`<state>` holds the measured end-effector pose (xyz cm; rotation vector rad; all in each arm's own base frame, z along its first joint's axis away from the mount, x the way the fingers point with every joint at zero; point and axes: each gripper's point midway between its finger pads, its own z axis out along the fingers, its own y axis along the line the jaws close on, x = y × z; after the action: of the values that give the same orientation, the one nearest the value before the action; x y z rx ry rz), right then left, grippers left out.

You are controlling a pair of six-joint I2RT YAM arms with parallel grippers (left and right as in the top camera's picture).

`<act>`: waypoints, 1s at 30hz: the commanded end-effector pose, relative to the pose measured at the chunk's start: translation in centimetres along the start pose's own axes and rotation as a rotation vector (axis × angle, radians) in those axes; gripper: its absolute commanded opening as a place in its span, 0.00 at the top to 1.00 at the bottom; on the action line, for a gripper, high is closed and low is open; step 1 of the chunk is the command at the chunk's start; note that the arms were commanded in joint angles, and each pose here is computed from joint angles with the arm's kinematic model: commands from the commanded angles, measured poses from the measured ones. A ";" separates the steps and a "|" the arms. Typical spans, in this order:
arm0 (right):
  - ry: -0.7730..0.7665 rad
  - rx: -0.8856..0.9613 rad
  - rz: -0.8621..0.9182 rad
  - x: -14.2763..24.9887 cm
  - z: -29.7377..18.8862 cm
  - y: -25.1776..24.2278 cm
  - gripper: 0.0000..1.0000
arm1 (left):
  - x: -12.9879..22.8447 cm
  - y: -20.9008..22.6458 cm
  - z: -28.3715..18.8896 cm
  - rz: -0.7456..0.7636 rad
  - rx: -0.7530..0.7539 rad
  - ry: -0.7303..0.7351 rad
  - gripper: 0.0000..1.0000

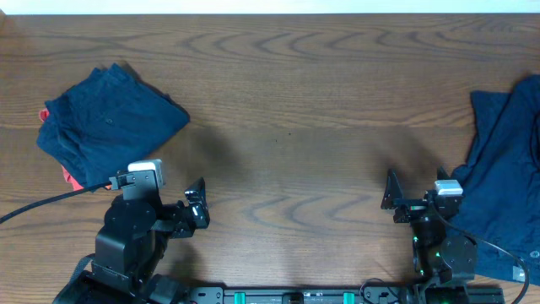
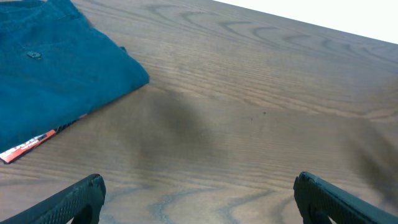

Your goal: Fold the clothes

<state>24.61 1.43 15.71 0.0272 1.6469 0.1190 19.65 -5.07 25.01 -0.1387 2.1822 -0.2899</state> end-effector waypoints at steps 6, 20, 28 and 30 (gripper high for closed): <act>-0.002 0.004 -0.017 0.0 0.0 -0.1 0.01 | 0.0 0.1 0.1 -0.003 -0.006 -0.002 0.02; -0.001 0.004 -0.017 0.0 0.0 -0.1 0.01 | 5.6 4.7 4.2 0.097 -0.082 0.023 0.02; -0.002 0.004 -0.017 0.0 0.0 -0.1 0.01 | 6.6 5.6 8.5 0.103 0.002 -0.266 0.02; -0.001 0.004 -0.017 0.0 0.0 -0.1 0.01 | 6.3 5.5 9.0 0.127 0.017 -0.328 0.02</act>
<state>24.61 1.38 15.71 0.0295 1.6468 0.1165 23.14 -2.01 13.84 -0.0999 1.8931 -0.1981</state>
